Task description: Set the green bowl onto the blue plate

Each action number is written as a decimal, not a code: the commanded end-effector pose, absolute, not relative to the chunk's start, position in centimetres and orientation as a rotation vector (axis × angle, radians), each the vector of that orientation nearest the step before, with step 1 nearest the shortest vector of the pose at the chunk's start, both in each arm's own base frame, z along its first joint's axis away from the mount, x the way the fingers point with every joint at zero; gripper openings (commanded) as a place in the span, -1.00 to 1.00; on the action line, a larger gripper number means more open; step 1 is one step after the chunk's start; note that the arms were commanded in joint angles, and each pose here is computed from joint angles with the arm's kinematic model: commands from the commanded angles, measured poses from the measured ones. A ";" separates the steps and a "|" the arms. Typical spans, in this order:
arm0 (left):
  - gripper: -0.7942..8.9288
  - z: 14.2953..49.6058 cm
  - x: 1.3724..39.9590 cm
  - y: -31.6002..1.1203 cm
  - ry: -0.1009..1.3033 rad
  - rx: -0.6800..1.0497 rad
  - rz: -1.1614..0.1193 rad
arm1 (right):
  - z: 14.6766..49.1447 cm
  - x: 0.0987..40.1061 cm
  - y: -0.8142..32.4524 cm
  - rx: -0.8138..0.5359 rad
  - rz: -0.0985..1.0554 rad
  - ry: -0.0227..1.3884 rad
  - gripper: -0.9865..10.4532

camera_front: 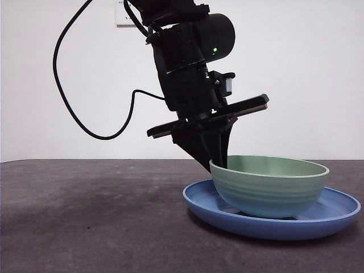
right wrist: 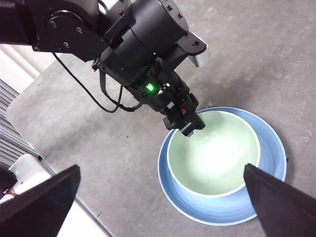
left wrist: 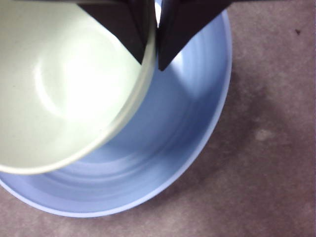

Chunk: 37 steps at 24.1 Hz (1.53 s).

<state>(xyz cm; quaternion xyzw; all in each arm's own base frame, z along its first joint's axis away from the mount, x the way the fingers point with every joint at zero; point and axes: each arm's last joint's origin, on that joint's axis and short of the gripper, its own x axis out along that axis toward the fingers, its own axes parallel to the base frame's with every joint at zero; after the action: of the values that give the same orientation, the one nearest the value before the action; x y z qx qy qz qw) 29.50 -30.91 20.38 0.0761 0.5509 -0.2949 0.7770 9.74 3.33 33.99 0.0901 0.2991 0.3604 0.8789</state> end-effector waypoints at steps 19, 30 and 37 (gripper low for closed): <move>0.33 39.5 21.0 -22.3 0.985 0.341 -0.819 | 34.3 9.5 3.3 0.192 0.753 0.637 0.30; 0.34 42.6 12.3 -13.5 0.781 0.280 -0.864 | 34.3 9.5 3.3 0.195 0.753 0.639 0.30; 0.34 39.1 8.9 -9.9 0.637 0.176 -0.868 | 34.3 9.5 3.3 0.211 0.747 0.646 0.30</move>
<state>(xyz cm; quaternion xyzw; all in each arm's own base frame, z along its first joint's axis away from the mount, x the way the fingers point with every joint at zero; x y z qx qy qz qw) 9.19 -9.96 39.34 0.0933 0.3073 -0.4096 0.8539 9.56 3.30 33.74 0.0983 0.3164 0.3564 0.8736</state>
